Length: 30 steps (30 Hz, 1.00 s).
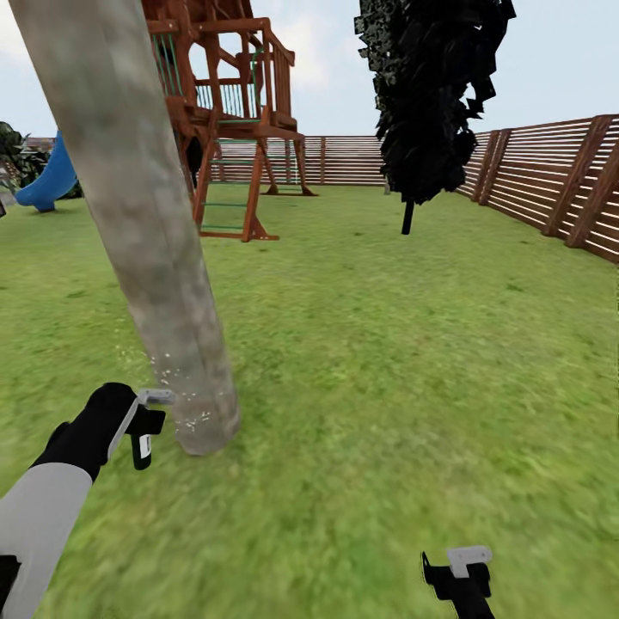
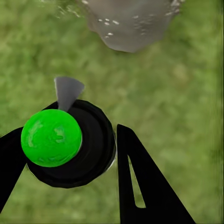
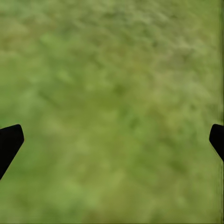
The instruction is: In the garden, pick up the pesticide atomizer on the floor and spray pesticide onto both trees until each tree trunk is fully covered.
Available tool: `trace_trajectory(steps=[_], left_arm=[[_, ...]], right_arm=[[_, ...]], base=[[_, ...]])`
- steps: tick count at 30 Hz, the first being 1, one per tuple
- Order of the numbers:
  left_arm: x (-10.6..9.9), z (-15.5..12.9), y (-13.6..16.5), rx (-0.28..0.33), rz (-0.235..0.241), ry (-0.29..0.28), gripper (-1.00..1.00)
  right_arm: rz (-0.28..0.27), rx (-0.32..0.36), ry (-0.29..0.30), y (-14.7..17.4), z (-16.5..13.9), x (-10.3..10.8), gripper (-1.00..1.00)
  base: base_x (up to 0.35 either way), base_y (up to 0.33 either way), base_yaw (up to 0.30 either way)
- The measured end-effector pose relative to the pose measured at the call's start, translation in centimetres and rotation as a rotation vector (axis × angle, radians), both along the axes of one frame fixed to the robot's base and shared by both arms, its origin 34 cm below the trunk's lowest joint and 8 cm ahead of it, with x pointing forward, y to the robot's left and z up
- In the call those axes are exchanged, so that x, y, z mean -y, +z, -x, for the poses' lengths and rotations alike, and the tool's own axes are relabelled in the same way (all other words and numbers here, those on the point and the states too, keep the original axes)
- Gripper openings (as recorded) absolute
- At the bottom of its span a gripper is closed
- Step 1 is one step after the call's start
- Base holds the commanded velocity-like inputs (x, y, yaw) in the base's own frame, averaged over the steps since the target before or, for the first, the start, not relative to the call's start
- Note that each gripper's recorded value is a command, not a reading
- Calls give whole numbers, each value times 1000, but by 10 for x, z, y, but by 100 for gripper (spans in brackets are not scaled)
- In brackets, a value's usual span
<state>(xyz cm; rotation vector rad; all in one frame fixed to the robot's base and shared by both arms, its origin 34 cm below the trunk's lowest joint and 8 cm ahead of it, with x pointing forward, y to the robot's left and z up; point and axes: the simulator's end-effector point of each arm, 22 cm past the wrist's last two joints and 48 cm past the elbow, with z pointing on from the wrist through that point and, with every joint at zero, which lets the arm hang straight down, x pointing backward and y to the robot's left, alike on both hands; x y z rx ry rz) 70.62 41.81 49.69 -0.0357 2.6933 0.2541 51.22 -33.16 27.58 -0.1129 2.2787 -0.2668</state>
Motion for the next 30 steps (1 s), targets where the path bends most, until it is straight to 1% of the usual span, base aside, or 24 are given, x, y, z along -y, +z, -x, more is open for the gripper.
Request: trace_trajectory(steps=[5, 7, 9, 11, 14, 20, 24, 30], left_arm=[[0, 0, 1, 1, 0, 0, -100], [-1, 1, 0, -1, -1, 2, -100], [-4, 12, -13, -26, -3, 6, -100], [-4, 18, -19, -37, -3, 6, -100], [-5, 20, -21, -41, -5, 6, -100], [-1, 17, -18, -29, 2, 3, -100], [-8, 21, -21, -33, 12, 27, -100], [-8, 34, -35, -60, 12, 30, -100]], right_arm=[[0, 2, 0, 0, -1, 0, 100], [0, 1, 0, 0, -1, 0, 100], [0, 0, 0, 0, 0, 0, 100], [0, 1, -1, 0, 0, 0, 100], [0, 1, 0, 0, 0, 0, 100], [2, 2, -2, 1, 0, 1, 100], [2, 1, -1, 0, 0, 1, 100], [2, 1, -1, 0, 0, 1, 100]], base=[[0, -275, 4], [26, -275, 208], [112, -269, 269], [168, -246, 275], [217, -209, 223], [210, -198, 16], [16, -270, 17], [0, -276, 254]])
